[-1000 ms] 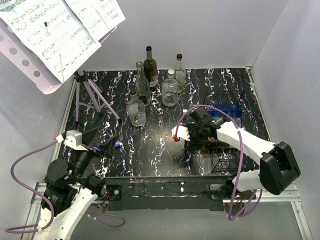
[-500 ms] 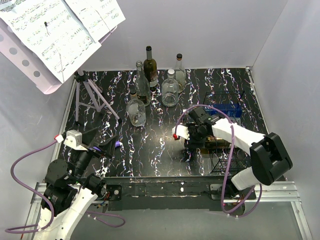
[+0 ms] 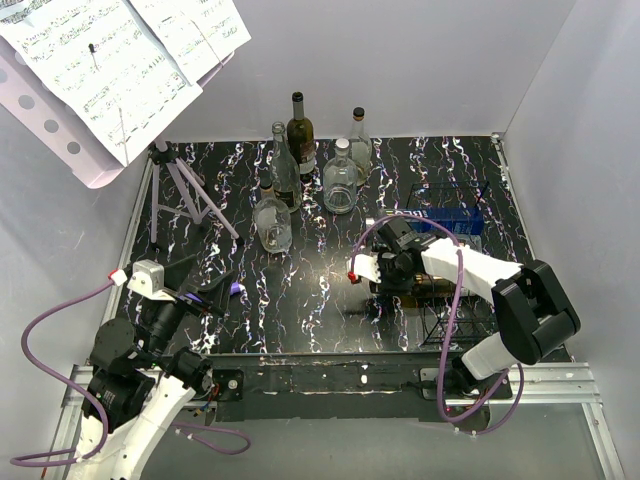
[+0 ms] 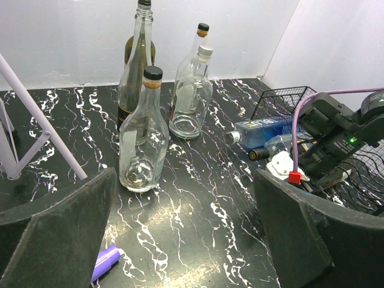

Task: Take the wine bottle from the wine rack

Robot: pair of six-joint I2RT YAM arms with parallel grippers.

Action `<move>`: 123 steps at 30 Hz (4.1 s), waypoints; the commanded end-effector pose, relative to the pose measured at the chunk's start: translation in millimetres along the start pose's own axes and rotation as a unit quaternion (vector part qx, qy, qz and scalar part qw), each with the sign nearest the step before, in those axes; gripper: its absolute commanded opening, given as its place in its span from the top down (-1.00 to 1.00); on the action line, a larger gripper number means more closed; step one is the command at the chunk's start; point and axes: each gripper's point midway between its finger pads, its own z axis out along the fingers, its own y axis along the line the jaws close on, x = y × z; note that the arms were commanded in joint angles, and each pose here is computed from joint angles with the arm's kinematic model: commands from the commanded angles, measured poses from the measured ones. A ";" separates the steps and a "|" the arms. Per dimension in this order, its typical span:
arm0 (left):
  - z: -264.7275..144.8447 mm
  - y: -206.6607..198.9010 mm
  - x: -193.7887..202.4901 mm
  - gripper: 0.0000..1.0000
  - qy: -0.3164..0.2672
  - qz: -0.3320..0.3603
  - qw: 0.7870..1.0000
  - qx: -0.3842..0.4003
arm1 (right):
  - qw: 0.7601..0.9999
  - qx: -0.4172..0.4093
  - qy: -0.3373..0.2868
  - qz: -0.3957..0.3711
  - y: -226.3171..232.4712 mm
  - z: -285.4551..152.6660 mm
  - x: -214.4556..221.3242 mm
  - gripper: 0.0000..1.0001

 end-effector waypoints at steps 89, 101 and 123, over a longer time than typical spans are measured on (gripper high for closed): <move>-6.1 -1.7 -10.7 -0.96 -0.017 0.001 1.000 0.003 | 0.947 -0.074 -0.307 -0.063 90.5 -132.2 -254.8 0.97; -6.3 -0.9 -11.1 -0.96 -0.018 0.001 1.000 0.001 | 0.874 0.023 -0.486 -0.016 46.6 -178.2 -335.5 0.97; -10.2 4.6 -16.2 -0.96 -0.033 -0.002 0.999 -0.015 | 0.807 0.143 -0.556 0.140 -63.1 -167.3 -427.5 0.97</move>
